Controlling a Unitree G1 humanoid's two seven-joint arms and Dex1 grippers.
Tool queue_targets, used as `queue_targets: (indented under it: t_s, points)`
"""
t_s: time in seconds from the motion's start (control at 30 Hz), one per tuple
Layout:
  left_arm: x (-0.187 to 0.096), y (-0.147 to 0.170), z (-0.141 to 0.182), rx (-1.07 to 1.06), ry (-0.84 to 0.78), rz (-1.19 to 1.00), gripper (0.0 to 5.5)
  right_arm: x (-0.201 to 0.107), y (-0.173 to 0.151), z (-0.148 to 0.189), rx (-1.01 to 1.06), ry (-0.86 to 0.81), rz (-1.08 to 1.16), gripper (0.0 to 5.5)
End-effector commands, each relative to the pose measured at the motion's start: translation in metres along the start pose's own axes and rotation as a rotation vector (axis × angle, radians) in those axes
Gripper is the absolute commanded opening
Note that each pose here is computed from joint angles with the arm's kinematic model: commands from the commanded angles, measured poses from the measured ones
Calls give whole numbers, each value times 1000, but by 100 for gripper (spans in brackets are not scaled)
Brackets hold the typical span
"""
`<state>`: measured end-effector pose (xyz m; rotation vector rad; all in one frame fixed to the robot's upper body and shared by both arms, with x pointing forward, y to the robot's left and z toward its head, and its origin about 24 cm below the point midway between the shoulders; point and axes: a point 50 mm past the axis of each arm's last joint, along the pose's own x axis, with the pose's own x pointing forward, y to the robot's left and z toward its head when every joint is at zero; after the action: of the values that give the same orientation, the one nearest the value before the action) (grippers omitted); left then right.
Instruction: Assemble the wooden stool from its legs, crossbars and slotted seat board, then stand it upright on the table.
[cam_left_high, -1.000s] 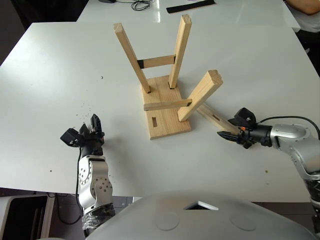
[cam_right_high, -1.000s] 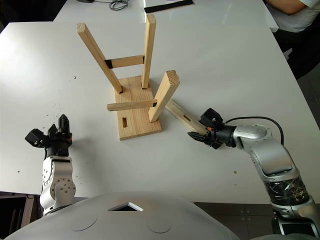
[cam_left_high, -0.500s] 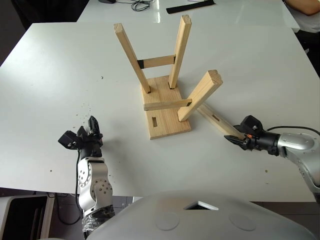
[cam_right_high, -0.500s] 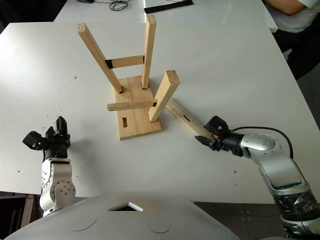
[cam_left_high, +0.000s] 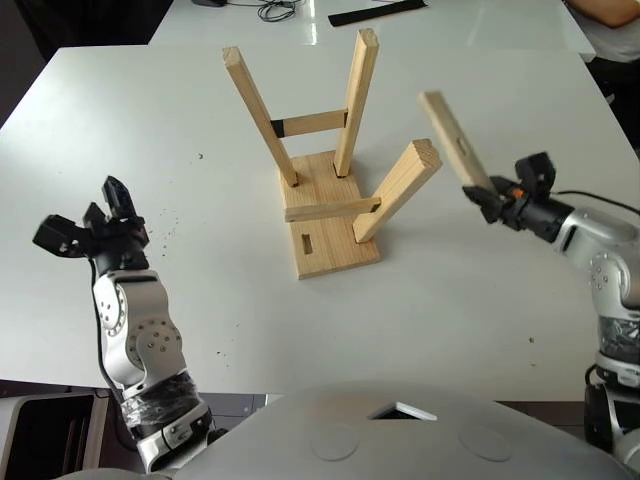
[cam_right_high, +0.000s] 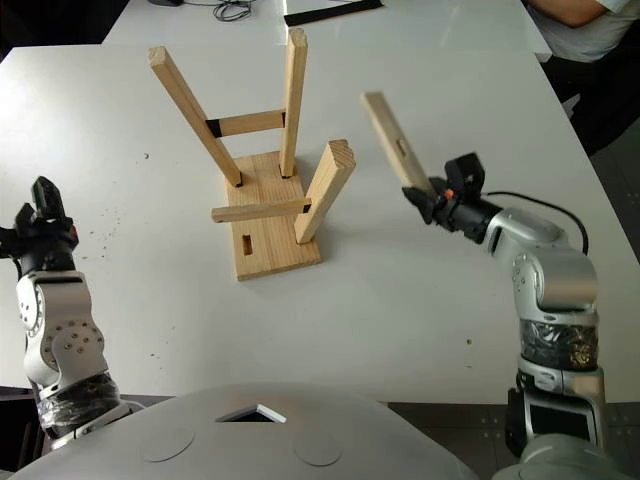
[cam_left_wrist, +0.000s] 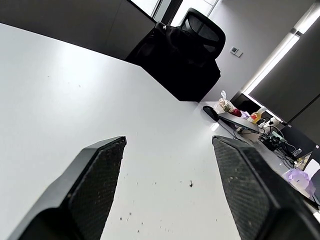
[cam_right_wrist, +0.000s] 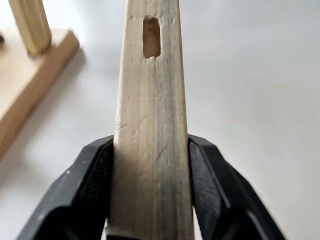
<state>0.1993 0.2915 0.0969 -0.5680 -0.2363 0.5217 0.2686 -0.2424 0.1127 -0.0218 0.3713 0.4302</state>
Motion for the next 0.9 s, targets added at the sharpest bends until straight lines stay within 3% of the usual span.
queue_targets:
  t_s: [0.03, 0.1, 0.17, 0.27, 0.37, 0.5, 0.63, 0.7, 0.9]
  points:
    - [51, -57, 62, -79, -127, -200, 321, 4, -10, 125, 150, -630, -5, 206]
    - [57, -86, 76, -102, -125, -325, 321, -2, 6, 164, 217, -811, 144, 206]
    - [52, -124, 85, -166, -75, -564, 321, -6, 41, 194, 220, -887, 420, 206]
    - [30, -172, 91, -211, 25, -952, 321, -14, 82, 208, 142, -850, 769, 206]
    - [17, -196, 92, -234, 122, -1176, 321, -19, 96, 206, 112, -730, 980, 206]
    - [-5, -217, 93, -272, 249, -1470, 321, -28, 96, 196, 86, -569, 1144, 206]
    - [-19, -219, 92, -277, 385, -1639, 373, -32, 93, 189, 16, -425, 1209, 206]
    - [-22, -222, 95, -281, 410, -1687, 396, -29, 93, 184, -26, -368, 1219, 206]
    - [-36, -228, 108, -228, 411, -1872, 396, -18, 88, 170, -151, -203, 1258, 206]
